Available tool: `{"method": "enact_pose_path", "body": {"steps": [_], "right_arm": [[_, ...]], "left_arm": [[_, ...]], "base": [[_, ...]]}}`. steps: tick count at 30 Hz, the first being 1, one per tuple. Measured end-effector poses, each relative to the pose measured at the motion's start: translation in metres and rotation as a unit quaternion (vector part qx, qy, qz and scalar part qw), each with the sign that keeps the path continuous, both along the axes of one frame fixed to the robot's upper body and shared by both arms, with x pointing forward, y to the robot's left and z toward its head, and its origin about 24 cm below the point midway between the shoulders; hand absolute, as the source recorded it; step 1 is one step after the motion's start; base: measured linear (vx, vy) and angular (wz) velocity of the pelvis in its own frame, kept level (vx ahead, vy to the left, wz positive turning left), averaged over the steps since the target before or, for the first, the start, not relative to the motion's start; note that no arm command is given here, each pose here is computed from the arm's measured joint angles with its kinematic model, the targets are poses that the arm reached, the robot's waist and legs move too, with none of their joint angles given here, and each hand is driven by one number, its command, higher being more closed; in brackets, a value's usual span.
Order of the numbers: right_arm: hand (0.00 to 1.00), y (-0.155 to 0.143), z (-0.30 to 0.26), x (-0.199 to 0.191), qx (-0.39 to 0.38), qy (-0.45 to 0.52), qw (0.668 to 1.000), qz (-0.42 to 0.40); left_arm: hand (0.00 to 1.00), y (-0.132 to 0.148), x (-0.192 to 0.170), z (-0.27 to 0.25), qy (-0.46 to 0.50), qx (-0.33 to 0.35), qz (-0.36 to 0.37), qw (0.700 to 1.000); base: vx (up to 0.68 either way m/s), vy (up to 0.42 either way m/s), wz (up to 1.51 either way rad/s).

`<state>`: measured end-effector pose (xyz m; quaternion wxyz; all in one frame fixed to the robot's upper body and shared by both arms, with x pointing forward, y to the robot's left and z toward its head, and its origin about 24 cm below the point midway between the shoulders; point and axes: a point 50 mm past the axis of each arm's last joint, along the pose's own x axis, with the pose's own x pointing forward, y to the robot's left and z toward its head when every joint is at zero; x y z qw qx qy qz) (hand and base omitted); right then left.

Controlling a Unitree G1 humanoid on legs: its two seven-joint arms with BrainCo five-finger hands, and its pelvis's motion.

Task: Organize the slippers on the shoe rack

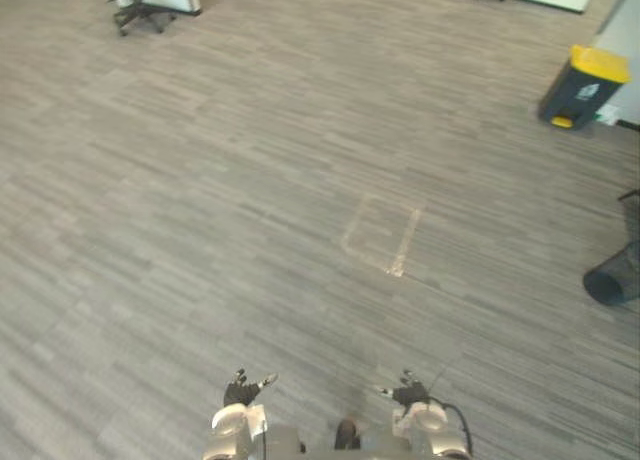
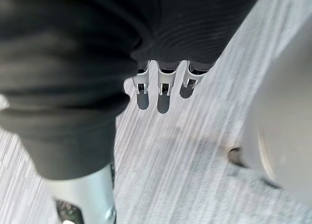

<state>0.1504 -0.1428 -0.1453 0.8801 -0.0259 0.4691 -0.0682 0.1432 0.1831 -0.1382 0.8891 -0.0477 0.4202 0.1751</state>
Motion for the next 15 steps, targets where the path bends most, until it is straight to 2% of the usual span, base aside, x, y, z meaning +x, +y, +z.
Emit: {"method": "enact_pose_path", "body": {"steps": [5,10,15], "right_arm": [[0.00,-0.001,0.000,-0.001,-0.004,0.004,1.000,-0.002],[0.00,0.001,0.000,0.000,-0.003,0.002,1.000,0.009],[0.00,-0.003,-0.002,-0.008,-0.004,0.011,1.000,0.010]], "left_arm": [[0.00,0.007,-0.018,-0.003,0.003,-0.003,0.037,0.999],[0.00,0.016,-0.022,-0.003,0.008,0.004,0.054,0.999],[0.00,0.009,-0.026,-0.010,0.035,-0.009,0.047,0.998]], "base": [[0.61,0.366,-1.04],[0.61,0.356,-0.46],[0.45,0.198,-0.57]]}}
